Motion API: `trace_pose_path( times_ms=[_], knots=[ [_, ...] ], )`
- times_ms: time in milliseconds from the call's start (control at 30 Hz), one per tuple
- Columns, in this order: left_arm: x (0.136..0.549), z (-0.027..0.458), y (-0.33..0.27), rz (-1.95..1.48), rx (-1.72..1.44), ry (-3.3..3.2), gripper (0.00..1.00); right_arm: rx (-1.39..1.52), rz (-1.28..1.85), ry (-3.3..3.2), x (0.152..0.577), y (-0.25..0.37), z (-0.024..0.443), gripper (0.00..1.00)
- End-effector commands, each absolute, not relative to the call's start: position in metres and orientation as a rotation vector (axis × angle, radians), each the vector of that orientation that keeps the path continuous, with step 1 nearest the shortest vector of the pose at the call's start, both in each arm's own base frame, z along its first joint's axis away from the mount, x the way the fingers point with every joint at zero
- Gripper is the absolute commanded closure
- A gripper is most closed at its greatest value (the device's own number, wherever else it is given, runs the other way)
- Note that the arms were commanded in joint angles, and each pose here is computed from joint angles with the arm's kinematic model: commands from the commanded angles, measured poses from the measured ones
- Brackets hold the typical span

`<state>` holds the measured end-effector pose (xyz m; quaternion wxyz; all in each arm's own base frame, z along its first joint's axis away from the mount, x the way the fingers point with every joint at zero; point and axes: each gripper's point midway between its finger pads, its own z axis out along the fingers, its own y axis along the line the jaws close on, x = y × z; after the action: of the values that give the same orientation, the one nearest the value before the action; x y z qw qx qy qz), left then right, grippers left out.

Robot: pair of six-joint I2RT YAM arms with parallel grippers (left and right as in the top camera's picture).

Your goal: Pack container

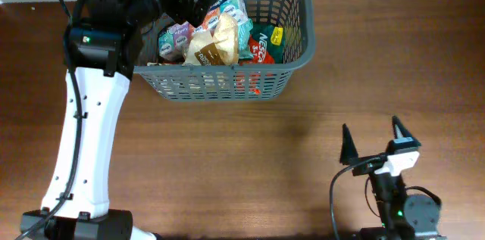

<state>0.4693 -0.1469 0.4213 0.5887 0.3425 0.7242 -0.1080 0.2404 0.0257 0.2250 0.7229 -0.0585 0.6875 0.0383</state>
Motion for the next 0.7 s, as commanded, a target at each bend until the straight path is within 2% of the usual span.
trace_pose_path(
  times_ms=[0, 233, 667],
  knots=[
    [0.466, 0.433, -0.145, -0.229, 0.801, 1.657, 0.01, -0.147, 0.106, 1.543, 0.242, 0.030, 0.201, 0.01],
    [0.466, 0.433, -0.145, -0.229, 0.801, 1.657, 0.01, -0.143, 0.108, 1.634, 0.244, 0.030, 0.158, 0.01],
    [0.466, 0.433, -0.145, -0.229, 0.801, 1.657, 0.01, -0.107, 0.063, 1.637, 0.245, 0.021, 0.158, 0.01]
  ],
)
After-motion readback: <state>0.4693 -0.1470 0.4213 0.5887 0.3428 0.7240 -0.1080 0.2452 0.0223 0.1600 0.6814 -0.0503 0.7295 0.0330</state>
